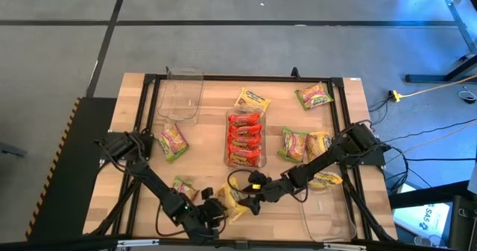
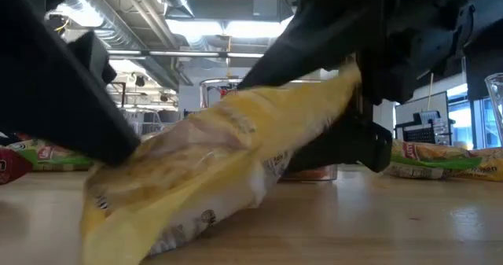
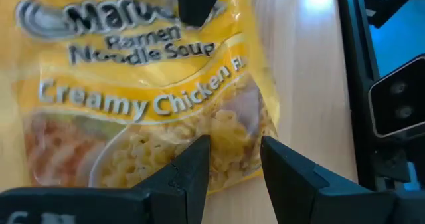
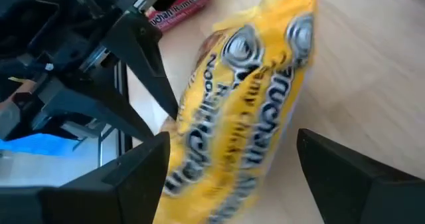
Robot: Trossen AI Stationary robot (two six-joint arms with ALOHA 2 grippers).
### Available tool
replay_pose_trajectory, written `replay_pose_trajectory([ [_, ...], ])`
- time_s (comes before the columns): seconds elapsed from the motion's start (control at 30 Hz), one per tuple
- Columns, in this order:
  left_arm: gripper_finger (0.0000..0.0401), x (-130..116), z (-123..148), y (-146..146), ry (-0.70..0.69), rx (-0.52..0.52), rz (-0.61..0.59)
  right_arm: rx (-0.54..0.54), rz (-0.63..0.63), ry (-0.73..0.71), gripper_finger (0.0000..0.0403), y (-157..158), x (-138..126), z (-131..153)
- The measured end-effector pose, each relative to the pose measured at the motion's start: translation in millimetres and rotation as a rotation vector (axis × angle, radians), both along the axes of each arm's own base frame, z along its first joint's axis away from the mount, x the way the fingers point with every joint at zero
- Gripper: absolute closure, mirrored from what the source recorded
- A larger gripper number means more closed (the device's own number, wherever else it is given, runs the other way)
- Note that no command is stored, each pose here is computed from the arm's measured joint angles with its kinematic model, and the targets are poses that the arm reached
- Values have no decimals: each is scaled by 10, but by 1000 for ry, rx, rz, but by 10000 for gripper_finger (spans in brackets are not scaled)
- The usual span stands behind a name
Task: Sort Maruchan noodles
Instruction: Put the bottom yellow noodle pack into the bottom transparent bin
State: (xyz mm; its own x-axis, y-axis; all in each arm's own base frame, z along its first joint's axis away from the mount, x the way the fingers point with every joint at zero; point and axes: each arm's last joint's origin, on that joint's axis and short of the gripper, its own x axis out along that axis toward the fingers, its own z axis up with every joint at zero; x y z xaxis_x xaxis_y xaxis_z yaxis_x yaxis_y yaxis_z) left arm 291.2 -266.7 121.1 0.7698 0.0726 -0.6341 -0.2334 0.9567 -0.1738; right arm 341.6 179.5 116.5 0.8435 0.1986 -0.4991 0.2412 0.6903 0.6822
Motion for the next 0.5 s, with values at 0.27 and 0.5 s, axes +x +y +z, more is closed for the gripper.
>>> replay_pose_trajectory([
  [0.27,271,42,17,-2,-38,7,-16,-21,-52,-28,100,-4,13,-24],
  [0.5,271,70,48,-16,-75,23,-35,-8,-30,-24,100,67,129,-172],
])
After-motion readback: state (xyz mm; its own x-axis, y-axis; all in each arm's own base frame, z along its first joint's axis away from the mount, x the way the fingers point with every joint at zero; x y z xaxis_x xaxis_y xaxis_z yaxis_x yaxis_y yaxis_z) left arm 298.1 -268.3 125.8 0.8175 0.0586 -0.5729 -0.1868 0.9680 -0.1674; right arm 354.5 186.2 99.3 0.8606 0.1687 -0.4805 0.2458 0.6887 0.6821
